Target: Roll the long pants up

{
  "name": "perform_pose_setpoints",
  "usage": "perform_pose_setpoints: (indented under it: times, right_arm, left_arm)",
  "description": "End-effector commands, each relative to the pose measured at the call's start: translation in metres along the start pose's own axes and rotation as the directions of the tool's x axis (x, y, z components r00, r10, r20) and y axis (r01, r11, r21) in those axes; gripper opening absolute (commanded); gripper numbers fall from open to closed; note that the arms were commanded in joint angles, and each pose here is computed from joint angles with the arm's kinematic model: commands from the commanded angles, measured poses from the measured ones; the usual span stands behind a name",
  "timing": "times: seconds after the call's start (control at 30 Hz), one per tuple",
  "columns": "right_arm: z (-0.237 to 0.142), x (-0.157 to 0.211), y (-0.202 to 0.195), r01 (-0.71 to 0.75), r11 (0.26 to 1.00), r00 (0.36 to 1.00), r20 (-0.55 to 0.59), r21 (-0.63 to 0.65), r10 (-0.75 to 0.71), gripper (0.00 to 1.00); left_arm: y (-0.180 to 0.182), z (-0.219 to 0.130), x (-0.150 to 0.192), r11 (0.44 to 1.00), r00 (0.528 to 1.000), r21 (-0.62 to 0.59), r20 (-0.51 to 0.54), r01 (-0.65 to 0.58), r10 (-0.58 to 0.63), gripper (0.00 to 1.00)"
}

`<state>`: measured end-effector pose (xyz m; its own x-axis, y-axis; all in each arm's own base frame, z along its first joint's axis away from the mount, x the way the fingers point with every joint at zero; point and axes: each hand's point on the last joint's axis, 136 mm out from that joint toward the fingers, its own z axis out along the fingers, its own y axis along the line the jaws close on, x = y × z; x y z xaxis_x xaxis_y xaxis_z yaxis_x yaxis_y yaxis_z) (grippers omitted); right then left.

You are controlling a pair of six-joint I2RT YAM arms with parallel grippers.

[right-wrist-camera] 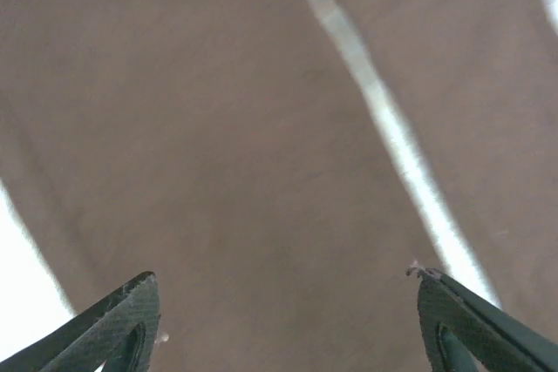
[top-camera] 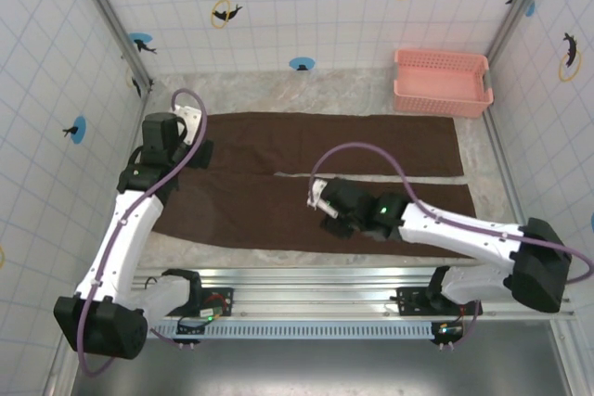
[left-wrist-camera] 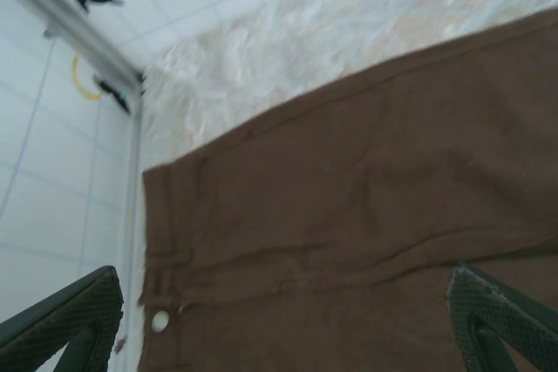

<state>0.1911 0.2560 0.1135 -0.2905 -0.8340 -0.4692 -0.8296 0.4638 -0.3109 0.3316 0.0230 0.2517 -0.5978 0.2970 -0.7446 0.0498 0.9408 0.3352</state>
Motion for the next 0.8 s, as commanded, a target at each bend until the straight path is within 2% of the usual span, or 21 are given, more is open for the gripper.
perform_pose_setpoints:
  times: [0.0, 0.17, 0.5, 0.67, 0.77]
  right_arm:
    - [0.005, 0.042, 0.030, 0.107, 0.994, 0.980, -0.163, -0.038, -0.112, 0.73]
    - [-0.003, 0.039, 0.052, 0.098, 0.991, 0.977, -0.182, -0.096, -0.114, 0.74]
    - [0.034, 0.049, 0.091, 0.043, 0.982, 0.948, -0.302, -0.181, -0.097, 0.65]
    - [0.054, 0.059, 0.097, 0.072, 0.983, 0.917, -0.376, -0.166, -0.130, 0.53]
    - [0.062, 0.060, 0.095, 0.069, 0.986, 0.917, -0.379, -0.149, -0.122, 0.36]
  left_arm:
    - [0.015, -0.011, 0.013, 0.996, 0.998, -0.084, -0.059, -0.004, -0.001, 0.98]
    - [0.017, -0.014, 0.013, 0.996, 0.995, -0.084, -0.100, -0.001, -0.008, 0.97]
    - [0.015, -0.018, 0.007, 0.998, 0.997, -0.063, -0.074, 0.002, -0.007, 0.97]
    - [0.008, -0.014, 0.005, 1.000, 0.997, -0.023, -0.071, 0.008, -0.009, 0.98]
    - [0.006, -0.013, 0.006, 1.000, 0.997, -0.011, -0.071, 0.000, -0.001, 0.97]
